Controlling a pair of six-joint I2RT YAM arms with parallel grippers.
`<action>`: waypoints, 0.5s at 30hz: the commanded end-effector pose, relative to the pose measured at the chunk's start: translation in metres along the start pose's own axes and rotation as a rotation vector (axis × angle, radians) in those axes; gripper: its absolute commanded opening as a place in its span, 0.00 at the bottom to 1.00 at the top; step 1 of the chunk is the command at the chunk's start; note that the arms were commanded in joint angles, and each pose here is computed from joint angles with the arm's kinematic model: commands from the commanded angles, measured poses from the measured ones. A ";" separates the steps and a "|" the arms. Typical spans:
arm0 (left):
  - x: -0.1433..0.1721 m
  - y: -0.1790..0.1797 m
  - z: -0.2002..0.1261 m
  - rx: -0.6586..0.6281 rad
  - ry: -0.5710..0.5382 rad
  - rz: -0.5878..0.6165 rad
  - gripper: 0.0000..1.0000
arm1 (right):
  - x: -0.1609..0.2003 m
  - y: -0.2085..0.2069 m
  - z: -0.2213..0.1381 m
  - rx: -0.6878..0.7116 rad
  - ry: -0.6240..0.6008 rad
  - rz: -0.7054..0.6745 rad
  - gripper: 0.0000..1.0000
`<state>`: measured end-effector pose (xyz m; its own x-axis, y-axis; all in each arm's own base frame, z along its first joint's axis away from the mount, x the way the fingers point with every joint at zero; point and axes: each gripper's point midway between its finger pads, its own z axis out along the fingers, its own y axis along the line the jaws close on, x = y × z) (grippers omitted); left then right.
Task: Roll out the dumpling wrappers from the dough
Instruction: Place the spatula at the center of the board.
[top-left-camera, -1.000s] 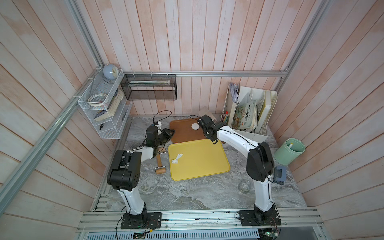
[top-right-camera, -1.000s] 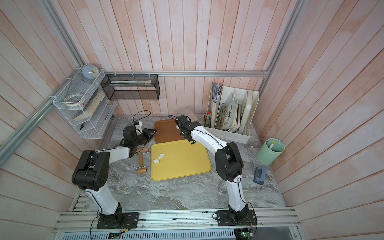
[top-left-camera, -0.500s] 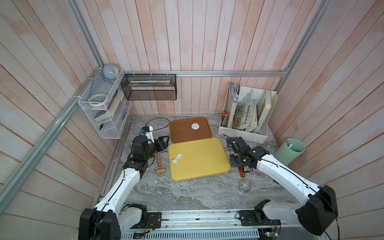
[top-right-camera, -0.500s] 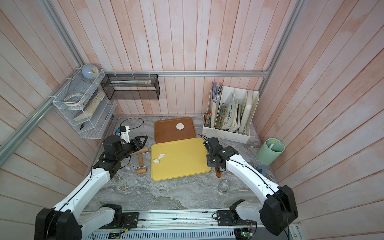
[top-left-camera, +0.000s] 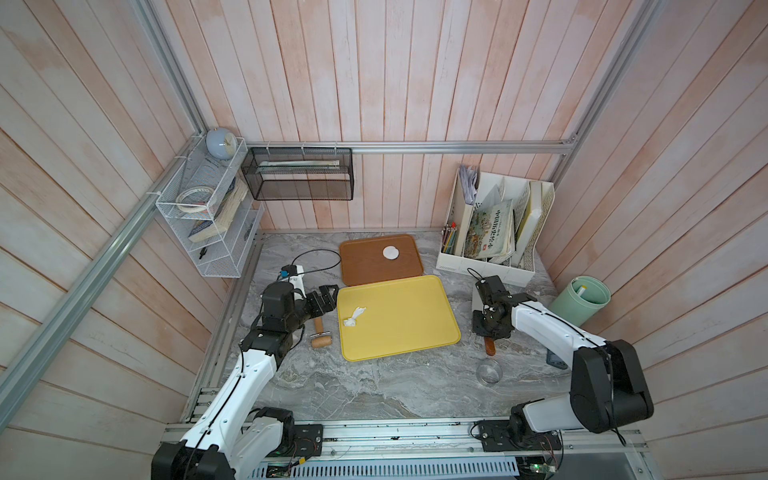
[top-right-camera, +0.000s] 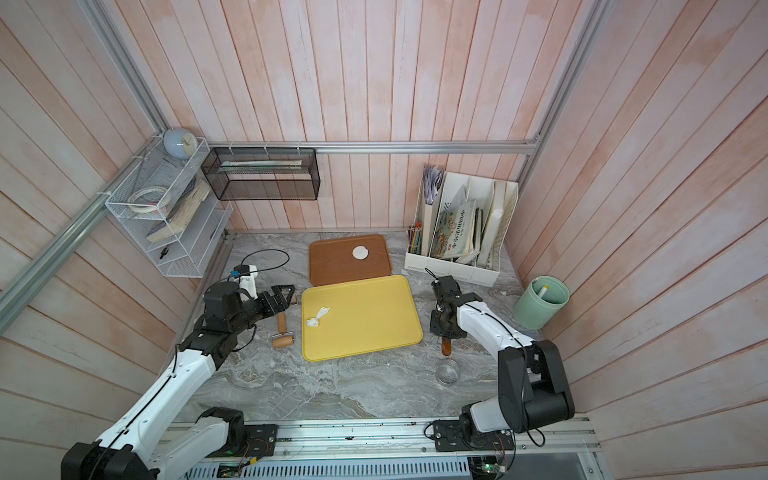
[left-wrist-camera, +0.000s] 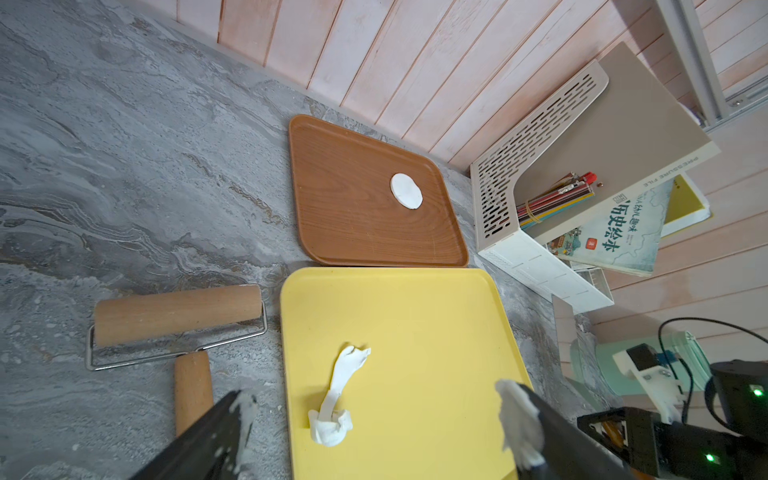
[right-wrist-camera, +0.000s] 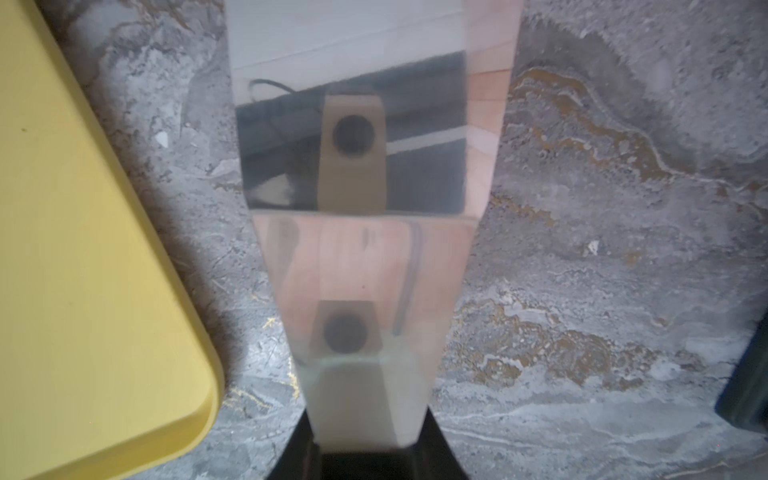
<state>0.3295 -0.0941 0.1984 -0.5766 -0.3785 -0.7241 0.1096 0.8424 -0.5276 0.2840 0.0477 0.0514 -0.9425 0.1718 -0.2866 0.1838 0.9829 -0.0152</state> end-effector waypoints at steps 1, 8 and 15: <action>0.000 0.003 -0.002 -0.018 -0.008 0.027 1.00 | -0.020 0.002 0.002 -0.009 -0.063 0.011 0.00; 0.000 0.003 -0.001 -0.017 -0.009 0.028 1.00 | -0.016 0.009 0.014 -0.053 -0.039 0.012 0.07; 0.004 0.006 0.001 -0.017 -0.008 0.008 1.00 | -0.021 0.003 0.010 -0.020 -0.062 0.008 0.36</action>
<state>0.3296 -0.0923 0.1959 -0.5745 -0.3756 -0.7273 0.1028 0.8484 -0.5193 0.3012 0.0508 0.0429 -0.9317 0.1817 -0.3146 0.1841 0.9827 0.0222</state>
